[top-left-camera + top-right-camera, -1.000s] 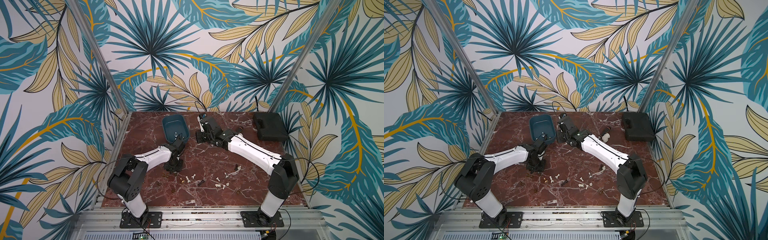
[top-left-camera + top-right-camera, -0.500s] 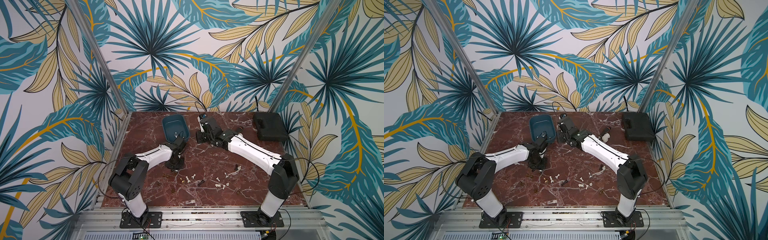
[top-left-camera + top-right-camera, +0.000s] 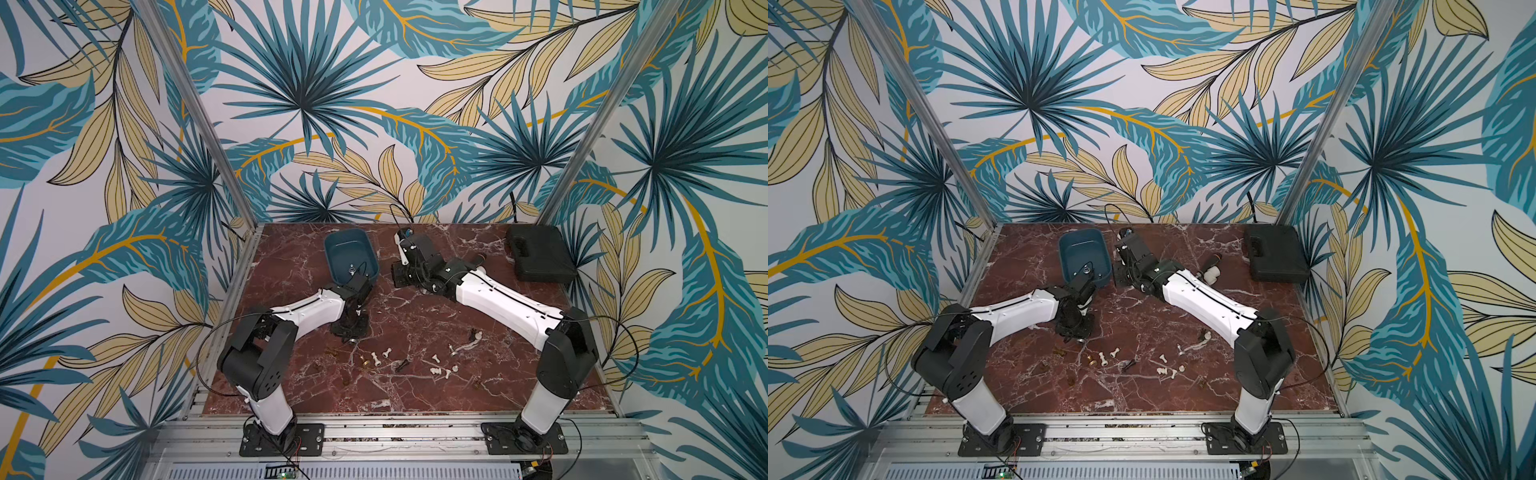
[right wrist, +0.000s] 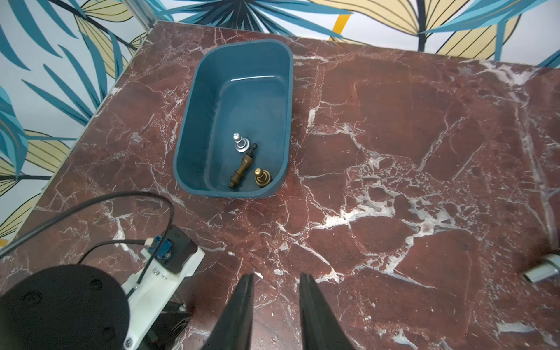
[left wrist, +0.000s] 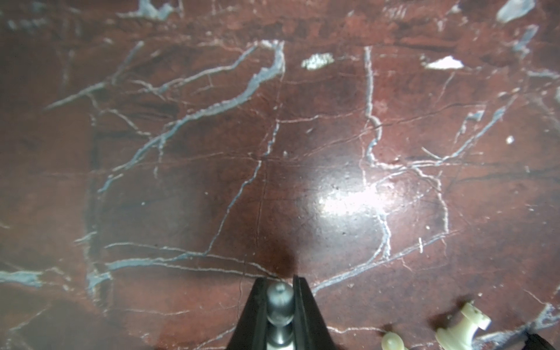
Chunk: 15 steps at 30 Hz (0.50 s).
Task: Put the chess pieces into the storage box
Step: Pick up the chess piece at the center of the board.
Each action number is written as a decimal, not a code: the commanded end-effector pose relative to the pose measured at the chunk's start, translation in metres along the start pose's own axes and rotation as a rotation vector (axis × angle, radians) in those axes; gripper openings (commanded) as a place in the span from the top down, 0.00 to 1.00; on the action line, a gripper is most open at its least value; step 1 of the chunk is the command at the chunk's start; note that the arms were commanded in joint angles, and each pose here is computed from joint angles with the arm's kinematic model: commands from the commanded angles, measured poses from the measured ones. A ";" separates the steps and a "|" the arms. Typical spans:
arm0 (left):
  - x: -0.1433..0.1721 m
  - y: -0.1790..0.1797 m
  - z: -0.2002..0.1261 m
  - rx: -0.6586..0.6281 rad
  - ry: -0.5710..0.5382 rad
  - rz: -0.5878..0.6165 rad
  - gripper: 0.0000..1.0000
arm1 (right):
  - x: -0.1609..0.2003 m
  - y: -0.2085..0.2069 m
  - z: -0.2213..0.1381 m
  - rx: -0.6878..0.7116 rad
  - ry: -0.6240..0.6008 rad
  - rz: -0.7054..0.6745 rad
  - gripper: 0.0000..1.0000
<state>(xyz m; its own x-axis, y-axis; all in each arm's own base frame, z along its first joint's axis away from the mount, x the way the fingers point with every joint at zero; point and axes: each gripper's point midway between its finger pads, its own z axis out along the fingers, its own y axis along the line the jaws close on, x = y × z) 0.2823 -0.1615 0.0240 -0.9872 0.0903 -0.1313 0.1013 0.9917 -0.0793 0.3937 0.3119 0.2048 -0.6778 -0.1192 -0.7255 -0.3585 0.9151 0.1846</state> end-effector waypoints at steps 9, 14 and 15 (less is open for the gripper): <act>-0.007 -0.001 0.009 0.060 -0.012 -0.056 0.94 | 0.107 0.084 -0.027 -0.314 0.065 -0.122 0.73; -0.009 0.006 0.009 0.130 -0.039 -0.164 1.00 | 0.134 0.098 -0.030 -0.345 0.023 -0.140 0.73; -0.009 0.008 0.009 0.146 -0.044 -0.192 1.00 | 0.139 0.100 -0.029 -0.345 0.019 -0.148 0.73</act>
<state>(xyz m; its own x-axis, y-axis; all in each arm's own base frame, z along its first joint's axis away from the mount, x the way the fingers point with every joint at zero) 0.2924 -0.1613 0.0218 -0.9894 -0.0292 -0.1425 0.0011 0.9782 -0.2079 0.2426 0.3670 0.1300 -0.6528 -0.3163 -0.6884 -0.6405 0.7156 0.2786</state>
